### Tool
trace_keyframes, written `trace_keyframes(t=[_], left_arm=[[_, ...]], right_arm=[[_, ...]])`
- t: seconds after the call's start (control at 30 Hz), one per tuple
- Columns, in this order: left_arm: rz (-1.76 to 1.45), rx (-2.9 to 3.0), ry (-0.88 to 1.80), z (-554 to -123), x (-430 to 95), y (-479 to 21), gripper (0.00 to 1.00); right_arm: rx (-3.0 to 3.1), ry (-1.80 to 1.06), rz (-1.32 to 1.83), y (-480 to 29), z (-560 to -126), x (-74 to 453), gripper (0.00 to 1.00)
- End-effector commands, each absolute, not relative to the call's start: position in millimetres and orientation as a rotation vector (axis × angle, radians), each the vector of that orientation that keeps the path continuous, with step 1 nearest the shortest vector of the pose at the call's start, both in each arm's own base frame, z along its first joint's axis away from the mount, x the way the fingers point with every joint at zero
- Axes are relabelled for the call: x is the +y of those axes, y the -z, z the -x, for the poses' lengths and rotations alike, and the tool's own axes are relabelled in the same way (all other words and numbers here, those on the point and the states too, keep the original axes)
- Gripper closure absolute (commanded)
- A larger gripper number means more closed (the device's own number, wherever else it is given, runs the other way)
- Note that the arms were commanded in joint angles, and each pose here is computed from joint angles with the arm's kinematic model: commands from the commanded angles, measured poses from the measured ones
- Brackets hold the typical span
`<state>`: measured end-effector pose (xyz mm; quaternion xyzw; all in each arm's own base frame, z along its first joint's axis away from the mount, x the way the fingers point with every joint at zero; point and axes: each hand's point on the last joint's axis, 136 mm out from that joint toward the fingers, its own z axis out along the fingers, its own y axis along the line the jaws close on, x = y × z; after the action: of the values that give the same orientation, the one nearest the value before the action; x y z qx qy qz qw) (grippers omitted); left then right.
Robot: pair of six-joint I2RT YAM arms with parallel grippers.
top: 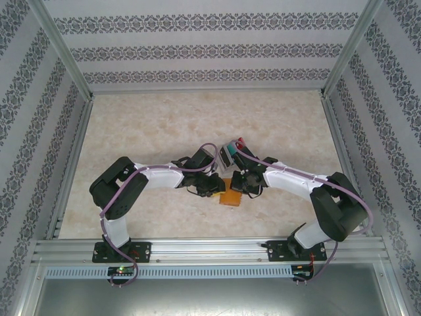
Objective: Put the credit cards into the card holder
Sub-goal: Close the button on the card holder.
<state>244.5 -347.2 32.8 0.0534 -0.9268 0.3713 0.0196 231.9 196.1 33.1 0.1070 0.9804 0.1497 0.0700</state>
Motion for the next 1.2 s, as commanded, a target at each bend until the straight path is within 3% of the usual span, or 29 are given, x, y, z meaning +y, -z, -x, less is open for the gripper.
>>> trace_keyframes(t=[0.0, 0.33, 0.83, 1.17], left_arm=[[-0.168, -2.878, -1.069, -237, -343, -19, 0.79], [-0.170, -2.877, -1.072, -237, -343, -19, 0.79], [-0.224, -2.885, -1.123, -239, -341, -18, 0.81], [-0.321, -2.927, -1.126, -243, -330, -16, 0.82]], right_arm=[[2.985, -0.444, -0.292, -32, -228, 203, 1.00], [3.076, -0.329, -0.240, -16, -213, 200, 1.00], [3.276, 0.159, 0.047, 34, -174, 191, 1.00], [3.331, -0.063, 0.040, 47, -157, 215, 1.00]])
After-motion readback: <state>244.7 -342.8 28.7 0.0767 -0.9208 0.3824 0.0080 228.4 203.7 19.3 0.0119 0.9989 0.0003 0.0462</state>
